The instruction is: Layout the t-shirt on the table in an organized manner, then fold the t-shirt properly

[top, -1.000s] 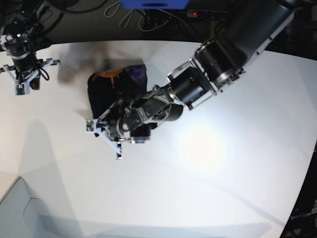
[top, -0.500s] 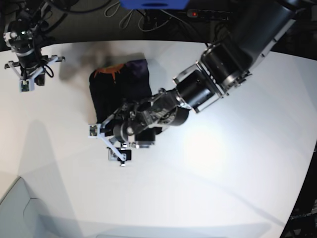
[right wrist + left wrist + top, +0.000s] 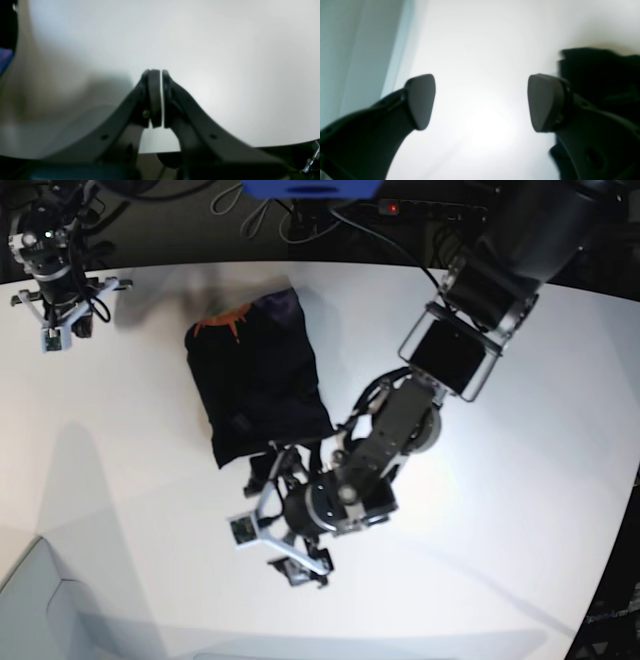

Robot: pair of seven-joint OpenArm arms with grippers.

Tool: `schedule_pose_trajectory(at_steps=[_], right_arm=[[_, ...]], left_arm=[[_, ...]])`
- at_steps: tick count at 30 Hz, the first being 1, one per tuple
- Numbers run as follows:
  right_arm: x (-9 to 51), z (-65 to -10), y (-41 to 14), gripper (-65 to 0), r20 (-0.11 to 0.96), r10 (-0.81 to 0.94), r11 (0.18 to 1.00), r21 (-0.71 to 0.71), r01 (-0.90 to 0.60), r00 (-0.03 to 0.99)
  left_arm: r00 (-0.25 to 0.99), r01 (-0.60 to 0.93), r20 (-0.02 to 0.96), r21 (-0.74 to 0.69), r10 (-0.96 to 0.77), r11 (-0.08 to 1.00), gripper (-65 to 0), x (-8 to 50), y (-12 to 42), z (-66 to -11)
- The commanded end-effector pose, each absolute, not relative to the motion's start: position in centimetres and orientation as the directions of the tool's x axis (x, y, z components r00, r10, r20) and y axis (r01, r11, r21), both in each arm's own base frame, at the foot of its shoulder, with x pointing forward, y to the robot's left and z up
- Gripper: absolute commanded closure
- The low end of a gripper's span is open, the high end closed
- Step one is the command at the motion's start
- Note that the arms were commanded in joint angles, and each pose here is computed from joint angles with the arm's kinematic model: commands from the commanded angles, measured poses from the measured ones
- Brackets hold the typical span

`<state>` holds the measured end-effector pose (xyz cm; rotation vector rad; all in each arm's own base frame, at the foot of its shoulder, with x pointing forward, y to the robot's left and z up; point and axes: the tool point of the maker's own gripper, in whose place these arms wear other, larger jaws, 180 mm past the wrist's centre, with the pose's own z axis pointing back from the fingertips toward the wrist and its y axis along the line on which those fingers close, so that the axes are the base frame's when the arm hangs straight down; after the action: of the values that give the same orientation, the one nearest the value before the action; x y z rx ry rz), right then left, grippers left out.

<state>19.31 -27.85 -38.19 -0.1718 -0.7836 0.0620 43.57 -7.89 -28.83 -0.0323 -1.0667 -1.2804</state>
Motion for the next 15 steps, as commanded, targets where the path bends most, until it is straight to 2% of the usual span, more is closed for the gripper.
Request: schedule_pose_trajectory(at_steps=[1,8,15], right_arm=[[20.0,-37.1,-27.6,0.0,0.734,0.119,0.985,-0.173,0.015,0.669],[21.8,-37.7,-24.0,0.0,0.762,0.072,0.996,-0.088,-0.007,0.644],[24.1,-38.0,-16.6,0.0,0.781,0.127,0.982,-0.01,-0.191,0.612]], left_arm=[[-0.12,0.738,0.69,0.543,-0.714,0.401,-55.4,44.5,-7.3,-26.0],[0.208,0.594,0.662,0.499,-0.72,0.63,-55.1,42.4,6.8,-29.2],[0.458,0.445,0.603,0.48,-0.653,0.756,-55.1,34.3,18.1,-32.6]])
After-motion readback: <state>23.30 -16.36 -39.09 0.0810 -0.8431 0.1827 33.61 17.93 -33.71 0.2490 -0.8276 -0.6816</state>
